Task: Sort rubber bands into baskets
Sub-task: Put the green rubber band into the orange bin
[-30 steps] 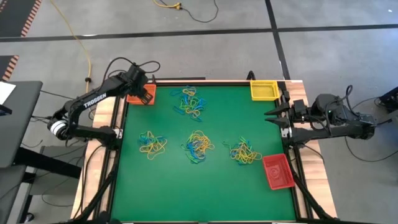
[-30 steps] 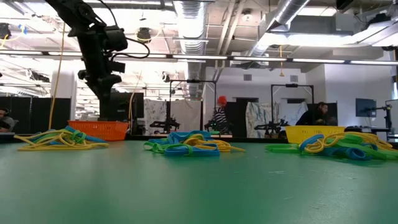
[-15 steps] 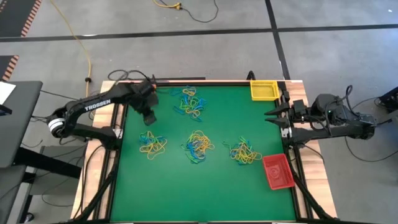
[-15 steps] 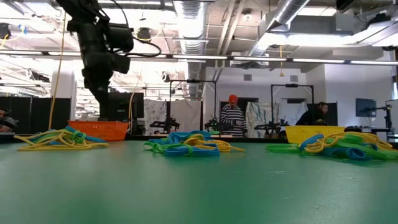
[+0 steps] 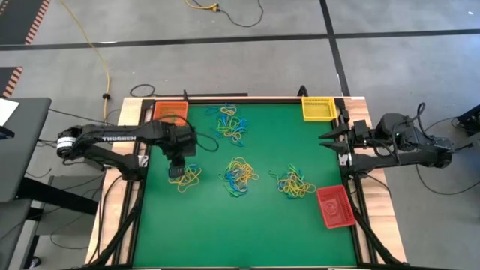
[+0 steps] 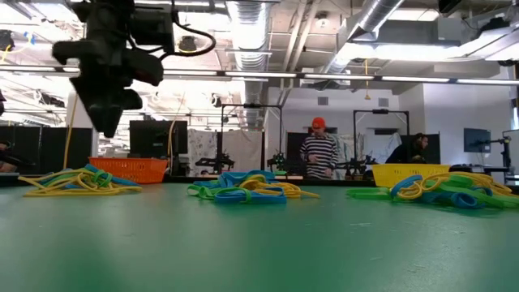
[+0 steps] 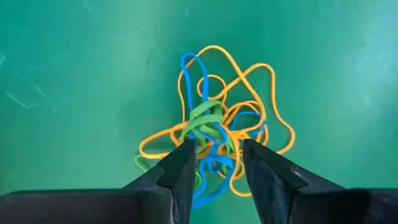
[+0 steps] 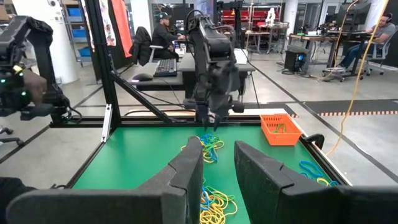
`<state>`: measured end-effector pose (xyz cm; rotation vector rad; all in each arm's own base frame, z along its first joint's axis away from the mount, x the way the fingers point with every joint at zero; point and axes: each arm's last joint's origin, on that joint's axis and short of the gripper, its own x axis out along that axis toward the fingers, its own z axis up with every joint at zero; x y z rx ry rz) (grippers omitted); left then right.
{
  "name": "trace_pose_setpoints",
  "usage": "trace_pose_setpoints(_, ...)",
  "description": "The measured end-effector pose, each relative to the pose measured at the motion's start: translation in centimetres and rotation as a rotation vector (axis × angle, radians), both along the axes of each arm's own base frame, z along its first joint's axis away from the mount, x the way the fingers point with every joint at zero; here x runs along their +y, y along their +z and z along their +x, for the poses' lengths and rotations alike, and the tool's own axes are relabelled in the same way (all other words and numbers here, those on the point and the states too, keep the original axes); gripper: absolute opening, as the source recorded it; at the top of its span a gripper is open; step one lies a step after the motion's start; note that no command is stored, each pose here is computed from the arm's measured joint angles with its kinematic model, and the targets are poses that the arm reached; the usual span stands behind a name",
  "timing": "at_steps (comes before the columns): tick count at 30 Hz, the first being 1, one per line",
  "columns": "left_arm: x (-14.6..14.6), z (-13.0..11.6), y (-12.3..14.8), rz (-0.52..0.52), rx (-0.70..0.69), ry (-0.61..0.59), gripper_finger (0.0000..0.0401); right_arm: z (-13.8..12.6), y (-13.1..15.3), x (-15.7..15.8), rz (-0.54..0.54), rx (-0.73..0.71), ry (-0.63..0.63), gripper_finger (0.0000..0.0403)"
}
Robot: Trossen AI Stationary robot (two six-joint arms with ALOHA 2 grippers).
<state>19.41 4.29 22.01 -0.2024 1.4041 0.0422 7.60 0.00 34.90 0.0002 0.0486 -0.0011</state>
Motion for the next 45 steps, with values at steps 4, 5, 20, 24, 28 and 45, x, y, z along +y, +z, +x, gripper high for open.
trace_pose_setpoints(4, -0.7, -0.4, -1.8, 0.032, 0.029, -0.050, 0.0122, 0.0, 0.0, 0.0, 0.000, 0.000, 0.000, 0.0127)
trace_pose_setpoints(5, -0.7, -0.5, -2.2, 0.029, 0.024, -0.055, 0.0122, 0.0, 0.0, 0.0, 0.000, 0.000, 0.000, 0.0127)
trace_pose_setpoints(20, -0.4, -0.1, -3.3, 0.113, 0.065, -0.014, 0.0116, 0.0, 0.0, 0.0, 0.000, 0.000, 0.000, 0.0127)
trace_pose_setpoints(24, -0.3, 0.3, -4.3, 0.104, 0.125, -0.016, 0.0100, 0.0, 0.0, 0.0, 0.000, 0.000, 0.000, 0.0127)
trace_pose_setpoints(28, -0.1, 0.7, -5.2, 0.101, 0.168, -0.013, 0.0085, 0.0, 0.0, 0.0, 0.000, 0.000, 0.000, 0.0127)
trace_pose_setpoints(45, 0.4, 3.2, -5.6, 0.139, 0.044, -0.125, 0.0005, 0.0, 0.0, 0.0, 0.000, 0.000, 0.000, 0.0127)
